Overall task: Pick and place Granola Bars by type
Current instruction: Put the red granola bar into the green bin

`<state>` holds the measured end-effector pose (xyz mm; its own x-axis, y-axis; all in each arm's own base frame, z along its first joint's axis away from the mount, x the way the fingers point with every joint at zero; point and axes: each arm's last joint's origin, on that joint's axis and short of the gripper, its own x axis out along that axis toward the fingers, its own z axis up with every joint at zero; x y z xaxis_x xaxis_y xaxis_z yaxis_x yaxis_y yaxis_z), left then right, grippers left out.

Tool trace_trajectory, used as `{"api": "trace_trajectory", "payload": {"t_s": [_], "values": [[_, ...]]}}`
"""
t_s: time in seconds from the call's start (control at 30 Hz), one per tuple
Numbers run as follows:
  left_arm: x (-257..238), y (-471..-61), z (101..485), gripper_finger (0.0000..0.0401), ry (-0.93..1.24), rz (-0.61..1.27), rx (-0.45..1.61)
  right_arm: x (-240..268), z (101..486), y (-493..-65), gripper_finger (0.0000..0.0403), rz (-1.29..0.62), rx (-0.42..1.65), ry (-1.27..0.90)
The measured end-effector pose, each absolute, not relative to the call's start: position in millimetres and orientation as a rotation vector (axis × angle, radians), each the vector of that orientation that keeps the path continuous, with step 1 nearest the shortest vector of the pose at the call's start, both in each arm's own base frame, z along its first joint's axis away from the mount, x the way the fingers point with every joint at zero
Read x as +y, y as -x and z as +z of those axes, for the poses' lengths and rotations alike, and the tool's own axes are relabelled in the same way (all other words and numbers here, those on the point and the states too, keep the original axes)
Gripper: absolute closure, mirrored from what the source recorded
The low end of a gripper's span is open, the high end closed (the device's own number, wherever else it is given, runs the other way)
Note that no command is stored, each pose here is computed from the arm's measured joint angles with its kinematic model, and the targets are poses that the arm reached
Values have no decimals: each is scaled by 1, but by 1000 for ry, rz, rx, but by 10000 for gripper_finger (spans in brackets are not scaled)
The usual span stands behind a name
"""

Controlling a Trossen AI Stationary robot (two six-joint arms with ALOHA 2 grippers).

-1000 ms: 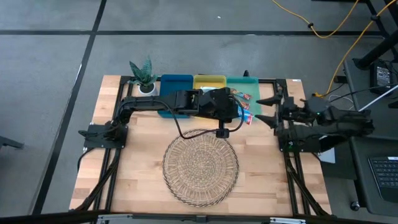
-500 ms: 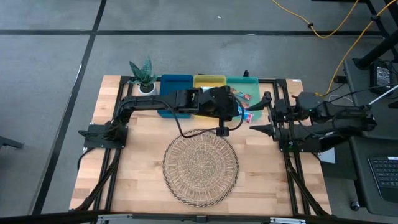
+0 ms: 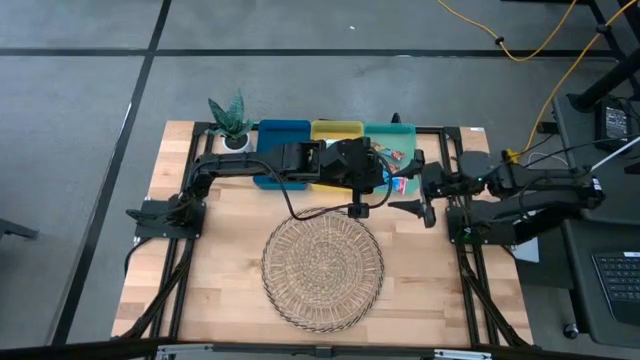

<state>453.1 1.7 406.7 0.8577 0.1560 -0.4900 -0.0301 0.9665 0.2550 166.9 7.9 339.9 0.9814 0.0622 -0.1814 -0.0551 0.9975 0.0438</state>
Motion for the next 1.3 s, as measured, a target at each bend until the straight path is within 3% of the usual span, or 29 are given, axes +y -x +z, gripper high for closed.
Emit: {"api": "trace_trajectory", "payload": {"t_s": [0.43,0.9,1.3], "values": [[2,-453,406,398,-243,96,537,8,348,-159,197,58,115,-48],[-1,-453,406,399,-235,73,538,7,347,-161,348,36,122,-39],[-2,-453,406,390,-213,44,534,7,347,-161,355,37,124,-19]]}}
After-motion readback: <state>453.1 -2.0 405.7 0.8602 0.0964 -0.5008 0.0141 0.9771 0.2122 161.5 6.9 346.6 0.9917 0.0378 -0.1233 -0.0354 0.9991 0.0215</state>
